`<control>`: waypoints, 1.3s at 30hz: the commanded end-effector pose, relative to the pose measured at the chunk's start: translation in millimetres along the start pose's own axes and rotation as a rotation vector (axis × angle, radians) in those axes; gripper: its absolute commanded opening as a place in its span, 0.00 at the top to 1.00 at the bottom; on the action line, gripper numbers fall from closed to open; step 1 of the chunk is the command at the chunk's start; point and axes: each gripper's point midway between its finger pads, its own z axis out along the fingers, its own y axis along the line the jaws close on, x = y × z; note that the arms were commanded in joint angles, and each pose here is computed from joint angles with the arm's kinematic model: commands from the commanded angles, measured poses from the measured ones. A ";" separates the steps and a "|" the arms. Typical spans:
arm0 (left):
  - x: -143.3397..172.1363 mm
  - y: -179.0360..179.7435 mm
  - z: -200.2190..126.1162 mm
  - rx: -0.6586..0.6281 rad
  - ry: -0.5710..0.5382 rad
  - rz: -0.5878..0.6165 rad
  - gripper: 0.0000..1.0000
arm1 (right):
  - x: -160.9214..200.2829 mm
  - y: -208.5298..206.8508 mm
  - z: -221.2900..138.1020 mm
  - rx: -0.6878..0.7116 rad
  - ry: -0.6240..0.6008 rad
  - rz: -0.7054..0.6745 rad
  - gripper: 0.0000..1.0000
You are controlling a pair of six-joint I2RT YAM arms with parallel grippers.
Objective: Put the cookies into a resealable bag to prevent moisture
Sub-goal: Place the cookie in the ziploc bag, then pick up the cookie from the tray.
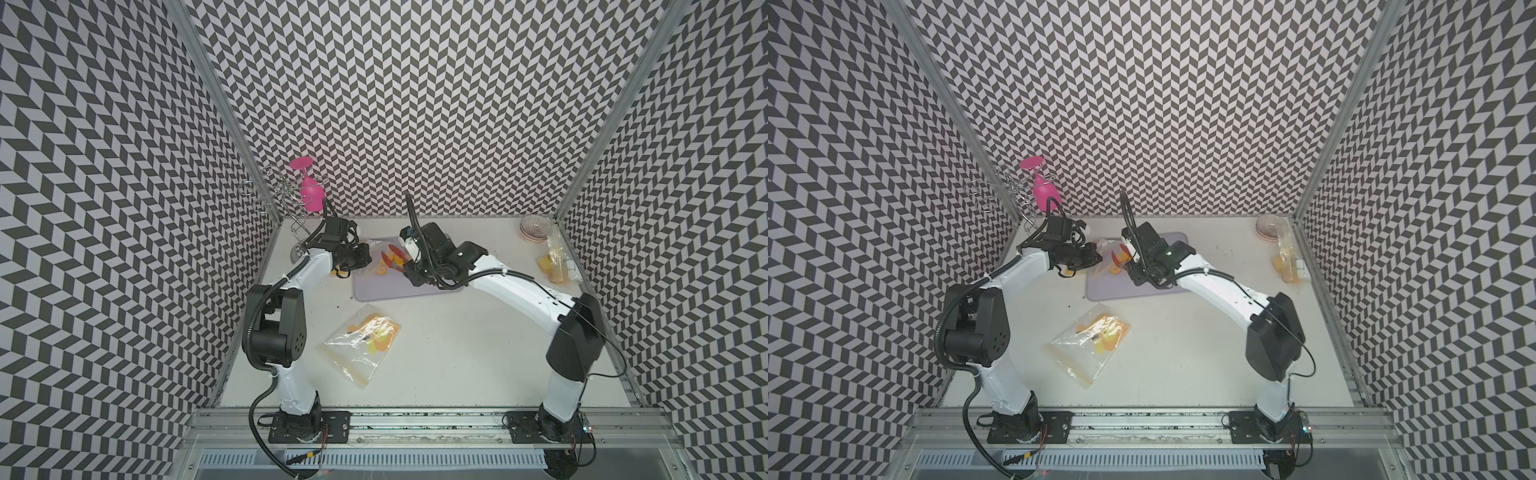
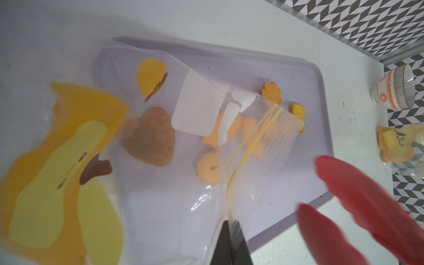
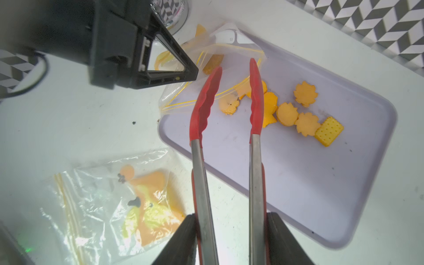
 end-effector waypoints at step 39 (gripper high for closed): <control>-29.5 18.3 -45.7 -0.030 -0.160 -0.058 1.00 | 71.7 -122.0 68.1 0.214 0.216 0.345 0.44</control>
